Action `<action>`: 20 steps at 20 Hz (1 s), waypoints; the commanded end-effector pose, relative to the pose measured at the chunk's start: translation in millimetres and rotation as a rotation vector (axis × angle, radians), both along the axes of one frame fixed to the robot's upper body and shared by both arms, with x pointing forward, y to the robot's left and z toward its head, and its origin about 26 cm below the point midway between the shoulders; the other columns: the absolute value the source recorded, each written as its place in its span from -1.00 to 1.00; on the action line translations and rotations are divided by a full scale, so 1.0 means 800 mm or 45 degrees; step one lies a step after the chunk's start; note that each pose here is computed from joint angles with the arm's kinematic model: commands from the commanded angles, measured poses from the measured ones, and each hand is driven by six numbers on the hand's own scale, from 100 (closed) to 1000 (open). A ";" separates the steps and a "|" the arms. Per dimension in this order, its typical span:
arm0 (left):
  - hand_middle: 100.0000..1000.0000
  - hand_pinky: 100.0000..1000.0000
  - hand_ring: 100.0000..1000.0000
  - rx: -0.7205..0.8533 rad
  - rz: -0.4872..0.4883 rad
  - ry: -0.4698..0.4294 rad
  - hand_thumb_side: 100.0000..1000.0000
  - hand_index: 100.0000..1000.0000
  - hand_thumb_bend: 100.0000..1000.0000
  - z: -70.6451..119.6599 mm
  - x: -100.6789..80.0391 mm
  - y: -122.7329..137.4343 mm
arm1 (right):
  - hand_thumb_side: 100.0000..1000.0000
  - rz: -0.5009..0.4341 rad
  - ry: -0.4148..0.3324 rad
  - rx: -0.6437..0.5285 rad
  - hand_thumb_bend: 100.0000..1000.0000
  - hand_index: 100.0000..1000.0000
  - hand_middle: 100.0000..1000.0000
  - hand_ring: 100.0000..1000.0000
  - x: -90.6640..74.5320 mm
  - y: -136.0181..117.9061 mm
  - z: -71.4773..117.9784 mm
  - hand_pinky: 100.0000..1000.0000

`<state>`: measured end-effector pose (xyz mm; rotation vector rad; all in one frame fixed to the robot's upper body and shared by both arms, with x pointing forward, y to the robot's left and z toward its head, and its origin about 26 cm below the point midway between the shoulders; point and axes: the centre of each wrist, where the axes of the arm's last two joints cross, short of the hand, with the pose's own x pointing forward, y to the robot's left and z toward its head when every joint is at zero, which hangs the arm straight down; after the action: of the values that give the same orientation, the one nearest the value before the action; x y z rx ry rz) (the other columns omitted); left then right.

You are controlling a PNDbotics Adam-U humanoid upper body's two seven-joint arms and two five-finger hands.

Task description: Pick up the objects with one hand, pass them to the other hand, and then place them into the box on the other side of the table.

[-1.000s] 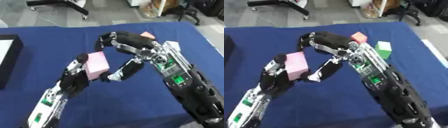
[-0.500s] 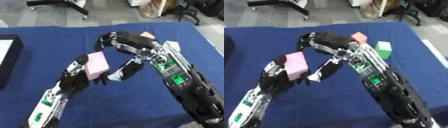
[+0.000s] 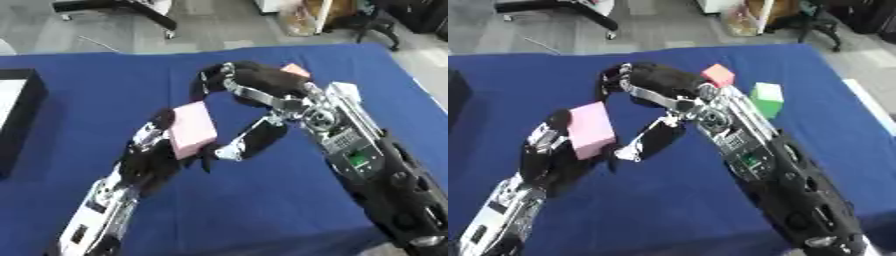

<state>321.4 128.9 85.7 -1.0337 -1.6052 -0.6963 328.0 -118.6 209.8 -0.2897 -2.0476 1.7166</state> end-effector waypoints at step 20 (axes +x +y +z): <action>-0.70 0.50 -0.27 -0.027 0.177 0.035 0.75 -0.18 -0.91 -0.002 0.013 0.002 | -0.05 0.251 0.059 -0.011 0.61 0.81 0.76 0.93 -0.015 -0.012 0.018 0.70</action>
<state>327.9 131.3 77.2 -0.9427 -1.6212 -0.5725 321.7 -126.4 212.7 -0.0569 -2.0491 1.8130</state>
